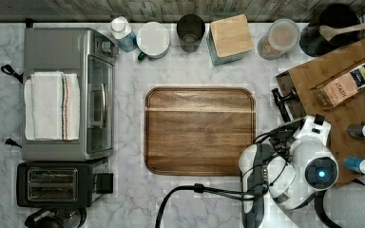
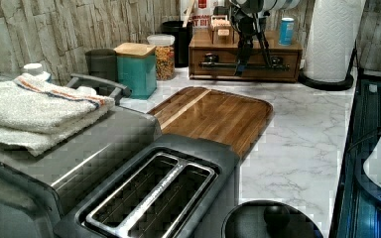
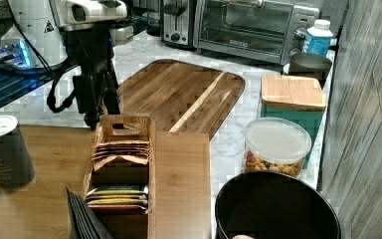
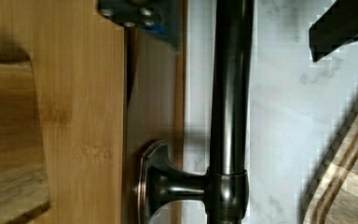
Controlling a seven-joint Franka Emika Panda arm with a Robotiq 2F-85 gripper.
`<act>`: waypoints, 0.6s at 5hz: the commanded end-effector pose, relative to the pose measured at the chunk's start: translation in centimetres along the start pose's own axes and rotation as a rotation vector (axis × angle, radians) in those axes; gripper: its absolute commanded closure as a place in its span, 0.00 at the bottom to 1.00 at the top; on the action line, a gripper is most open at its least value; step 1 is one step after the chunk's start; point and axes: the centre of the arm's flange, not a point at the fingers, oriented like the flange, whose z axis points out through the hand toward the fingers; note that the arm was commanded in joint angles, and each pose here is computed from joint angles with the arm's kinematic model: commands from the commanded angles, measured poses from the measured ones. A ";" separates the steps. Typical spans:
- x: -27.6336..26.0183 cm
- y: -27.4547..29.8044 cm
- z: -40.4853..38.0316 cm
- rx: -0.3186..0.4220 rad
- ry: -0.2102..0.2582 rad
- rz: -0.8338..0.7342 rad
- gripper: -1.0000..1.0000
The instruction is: Open the drawer.
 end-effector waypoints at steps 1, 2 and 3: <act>0.7 -1.6 -0.3 0.098 -0.038 0.057 0.00; 1.5 -1.9 -1.1 0.153 -0.087 0.046 0.00; 2.0 -2.0 -1.2 0.245 -0.134 0.001 0.00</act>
